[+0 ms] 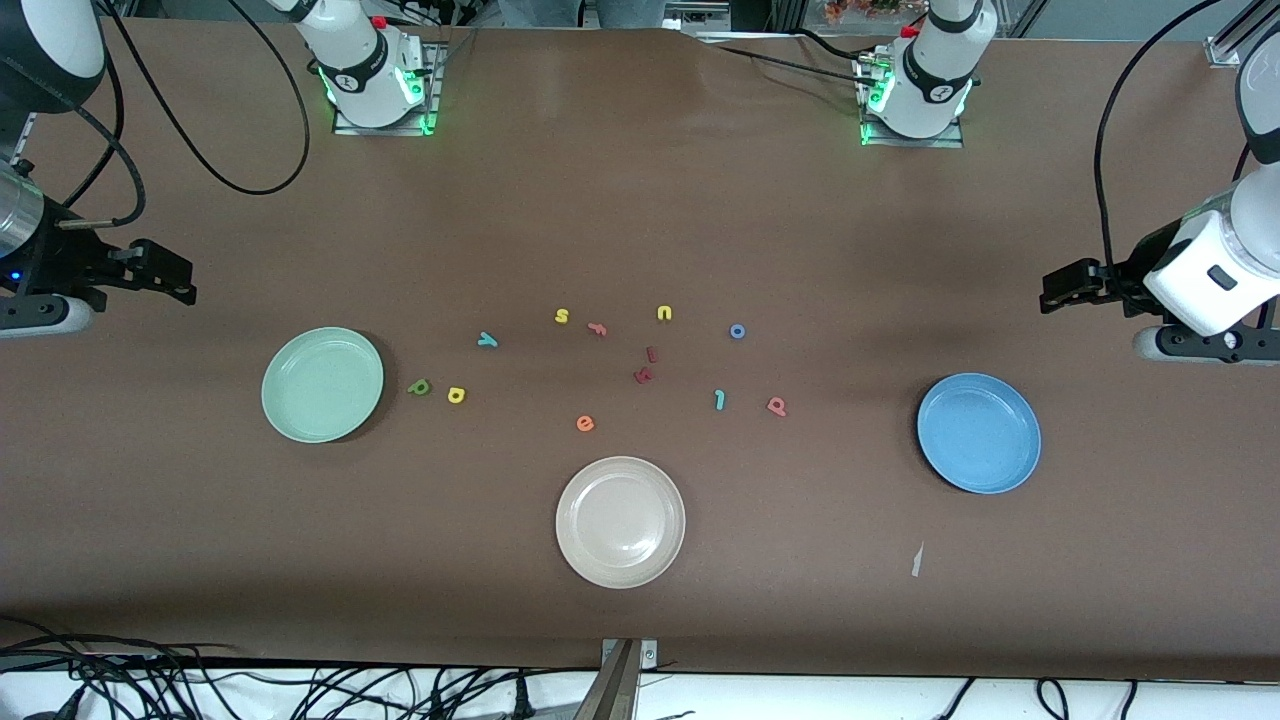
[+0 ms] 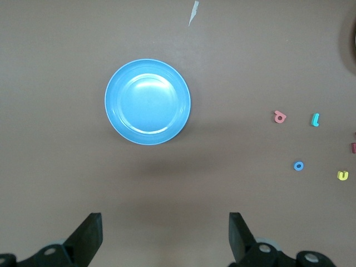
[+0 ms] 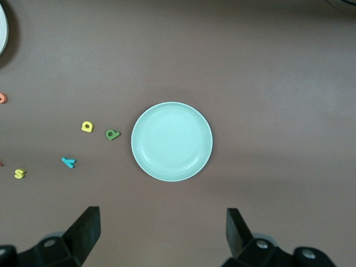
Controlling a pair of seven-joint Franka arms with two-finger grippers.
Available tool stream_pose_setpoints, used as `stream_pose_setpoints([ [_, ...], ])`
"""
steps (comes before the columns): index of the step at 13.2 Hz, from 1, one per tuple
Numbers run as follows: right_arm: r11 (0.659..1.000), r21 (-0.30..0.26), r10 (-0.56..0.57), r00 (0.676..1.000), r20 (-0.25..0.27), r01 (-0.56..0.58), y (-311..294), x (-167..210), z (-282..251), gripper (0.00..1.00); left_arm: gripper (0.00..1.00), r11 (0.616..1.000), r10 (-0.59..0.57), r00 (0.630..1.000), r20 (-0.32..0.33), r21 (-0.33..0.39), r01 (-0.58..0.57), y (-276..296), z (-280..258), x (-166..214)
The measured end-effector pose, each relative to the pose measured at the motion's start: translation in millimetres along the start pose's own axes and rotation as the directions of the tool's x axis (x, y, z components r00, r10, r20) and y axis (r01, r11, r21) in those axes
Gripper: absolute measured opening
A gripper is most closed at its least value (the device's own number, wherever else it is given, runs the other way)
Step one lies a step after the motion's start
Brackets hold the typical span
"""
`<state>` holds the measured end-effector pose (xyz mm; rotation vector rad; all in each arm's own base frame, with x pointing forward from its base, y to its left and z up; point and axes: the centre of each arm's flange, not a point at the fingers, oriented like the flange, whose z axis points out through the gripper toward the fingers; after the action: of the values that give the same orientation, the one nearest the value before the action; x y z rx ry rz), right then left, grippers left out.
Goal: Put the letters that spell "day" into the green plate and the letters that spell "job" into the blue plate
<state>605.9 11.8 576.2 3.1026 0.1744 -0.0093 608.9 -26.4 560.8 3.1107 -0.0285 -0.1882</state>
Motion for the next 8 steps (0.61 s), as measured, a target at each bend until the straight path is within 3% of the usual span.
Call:
stream_pose_setpoints([
  [8, 1.0, -0.001, -0.004, 1.0, -0.012, 0.004, -2.4, 1.6, -0.9, 1.0, 1.0, 1.0, 0.0, 1.0, 0.0, 0.0, 0.0, -0.1, 0.0, 0.0],
])
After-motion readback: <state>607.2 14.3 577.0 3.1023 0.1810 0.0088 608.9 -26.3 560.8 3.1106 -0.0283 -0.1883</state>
